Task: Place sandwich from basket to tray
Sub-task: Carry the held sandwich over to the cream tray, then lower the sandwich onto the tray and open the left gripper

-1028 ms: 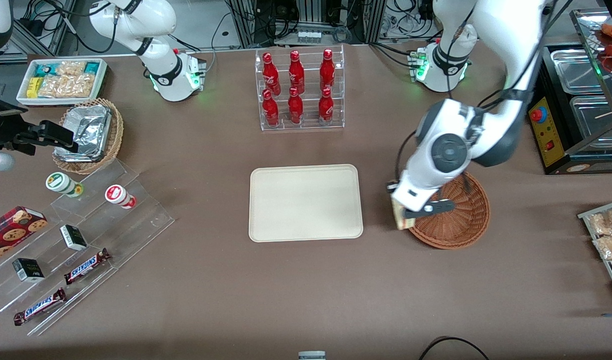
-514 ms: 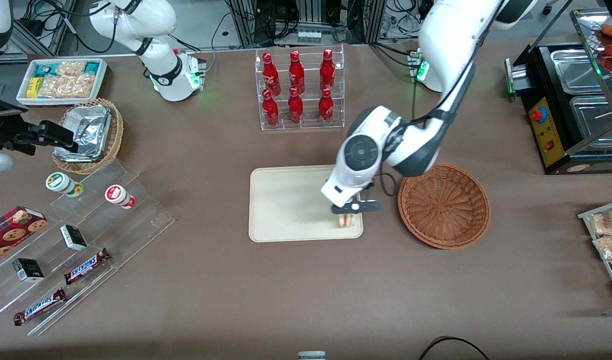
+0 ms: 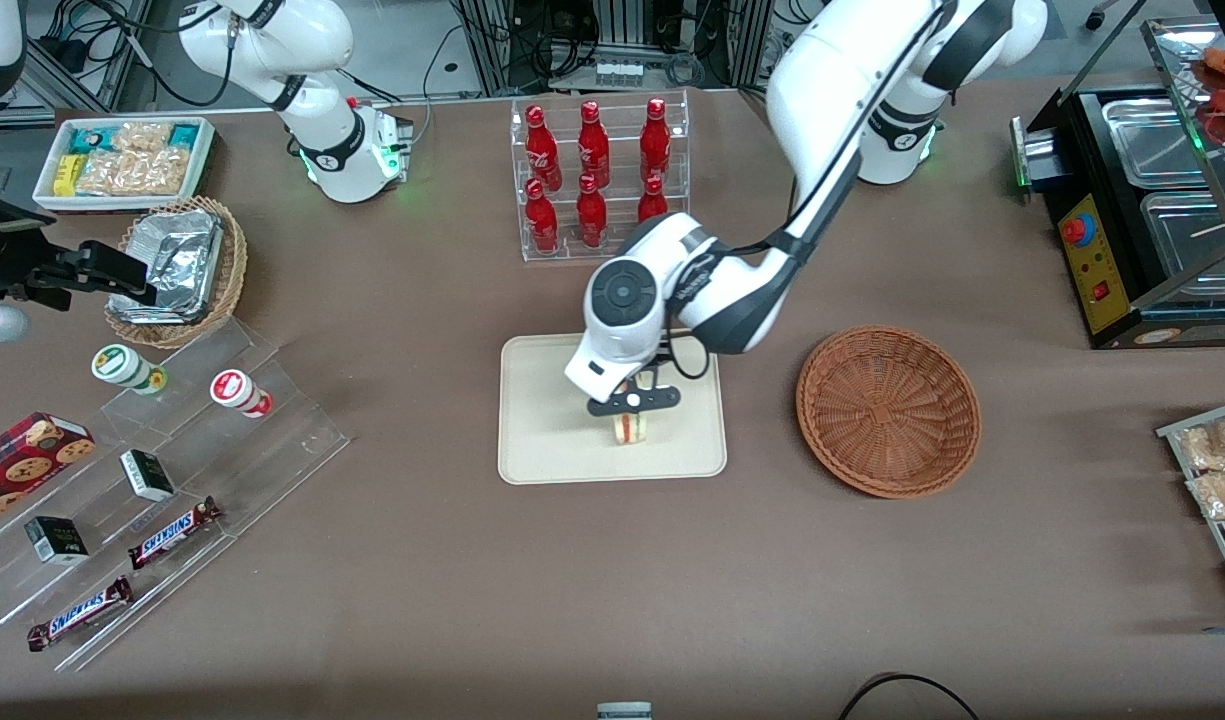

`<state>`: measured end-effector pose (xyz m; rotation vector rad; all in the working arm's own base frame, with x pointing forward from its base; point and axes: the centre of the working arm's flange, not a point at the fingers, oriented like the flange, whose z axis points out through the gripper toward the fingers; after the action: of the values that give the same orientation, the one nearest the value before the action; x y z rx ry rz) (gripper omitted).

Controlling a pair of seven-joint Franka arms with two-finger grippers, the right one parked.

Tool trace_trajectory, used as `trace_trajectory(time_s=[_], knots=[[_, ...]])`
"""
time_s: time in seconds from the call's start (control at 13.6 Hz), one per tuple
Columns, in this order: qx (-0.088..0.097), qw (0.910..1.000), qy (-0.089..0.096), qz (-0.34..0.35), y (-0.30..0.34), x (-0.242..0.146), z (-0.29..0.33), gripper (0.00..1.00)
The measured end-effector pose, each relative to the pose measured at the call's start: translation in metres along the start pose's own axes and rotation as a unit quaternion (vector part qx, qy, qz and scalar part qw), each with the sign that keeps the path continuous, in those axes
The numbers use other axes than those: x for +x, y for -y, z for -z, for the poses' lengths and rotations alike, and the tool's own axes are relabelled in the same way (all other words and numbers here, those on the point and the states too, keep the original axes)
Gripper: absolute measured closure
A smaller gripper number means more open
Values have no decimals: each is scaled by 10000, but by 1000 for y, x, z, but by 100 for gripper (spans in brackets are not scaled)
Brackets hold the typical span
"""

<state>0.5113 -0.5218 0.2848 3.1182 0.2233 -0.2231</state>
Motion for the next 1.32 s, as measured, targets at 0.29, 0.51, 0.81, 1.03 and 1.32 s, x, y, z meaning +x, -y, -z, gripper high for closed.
trace_trajectory(time_s=[0.29, 0.51, 0.81, 1.03, 1.32], knots=[[15, 9998, -59, 202, -18, 1, -19, 85], [47, 9997, -68, 221, -20, 3, -29, 85], [79, 9997, -64, 218, -21, 3, -35, 80], [106, 9997, -135, 152, -24, -1, -39, 49], [19, 9996, -238, 147, -28, 1, -25, 9]])
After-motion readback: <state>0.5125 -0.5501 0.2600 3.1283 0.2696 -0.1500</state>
